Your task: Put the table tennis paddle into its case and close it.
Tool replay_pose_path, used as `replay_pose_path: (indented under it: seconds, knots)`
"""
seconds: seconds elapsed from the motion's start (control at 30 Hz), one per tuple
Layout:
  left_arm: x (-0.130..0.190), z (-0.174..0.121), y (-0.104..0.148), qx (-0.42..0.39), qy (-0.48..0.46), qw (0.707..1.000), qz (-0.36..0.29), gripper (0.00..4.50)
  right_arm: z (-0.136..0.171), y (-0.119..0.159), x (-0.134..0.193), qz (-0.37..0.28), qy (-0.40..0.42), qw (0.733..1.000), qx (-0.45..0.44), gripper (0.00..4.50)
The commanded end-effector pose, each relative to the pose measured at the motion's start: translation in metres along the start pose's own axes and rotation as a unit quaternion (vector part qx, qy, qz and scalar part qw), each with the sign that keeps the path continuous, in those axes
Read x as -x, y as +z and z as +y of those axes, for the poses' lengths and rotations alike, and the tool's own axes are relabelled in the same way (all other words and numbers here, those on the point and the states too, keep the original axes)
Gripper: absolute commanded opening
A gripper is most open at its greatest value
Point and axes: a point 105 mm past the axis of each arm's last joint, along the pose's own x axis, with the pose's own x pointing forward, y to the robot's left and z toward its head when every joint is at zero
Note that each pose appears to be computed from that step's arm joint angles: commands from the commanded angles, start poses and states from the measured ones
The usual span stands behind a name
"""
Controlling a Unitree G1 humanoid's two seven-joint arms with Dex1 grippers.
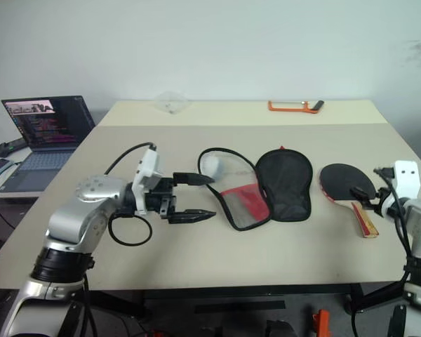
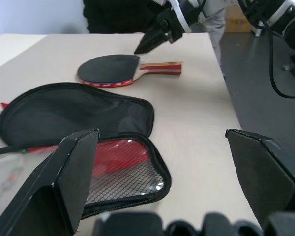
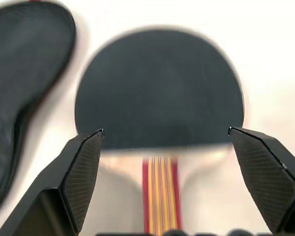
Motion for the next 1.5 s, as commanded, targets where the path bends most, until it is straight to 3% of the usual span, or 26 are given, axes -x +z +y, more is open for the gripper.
replay_pose_path:
  seconds: [0.03,0.53,0.63,0.77,0.93,1.13,1.23,1.5]
  knots:
    - [-0.001,0.004,0.013,-0.024,-0.006,1.000,-0.007,4.50,0.013,-0.006,0.003,0.004,0.000,1.000,0.007,4.47]
    - [0.007,0.007,0.000,-0.029,0.013,0.999,0.012,4.50,0.014,-0.026,-0.028,0.052,-0.004,0.997,0.050,4.47]
    - [0.010,0.006,-0.003,-0.029,0.018,0.999,0.015,4.50,0.013,-0.028,-0.031,0.055,-0.006,0.998,0.037,3.90]
    - [0.019,0.007,-0.012,-0.027,0.040,0.998,0.026,4.50,0.010,-0.023,-0.034,0.044,-0.019,0.998,0.032,2.70]
    - [0.024,0.010,-0.015,-0.031,0.060,0.997,0.022,4.50,0.005,0.005,-0.033,0.002,-0.044,0.998,0.049,1.14]
    - [0.027,0.005,-0.007,-0.028,0.052,0.998,-0.003,4.50,0.014,0.050,-0.019,-0.064,-0.048,0.995,0.053,1.10]
    - [0.030,0.007,-0.006,-0.027,0.061,0.998,-0.001,4.50,0.037,0.074,-0.009,-0.103,-0.025,0.993,0.056,1.10]
    - [0.025,0.014,-0.002,-0.037,0.069,0.997,0.000,4.50,0.121,0.071,-0.024,-0.106,0.071,0.992,0.019,1.10]
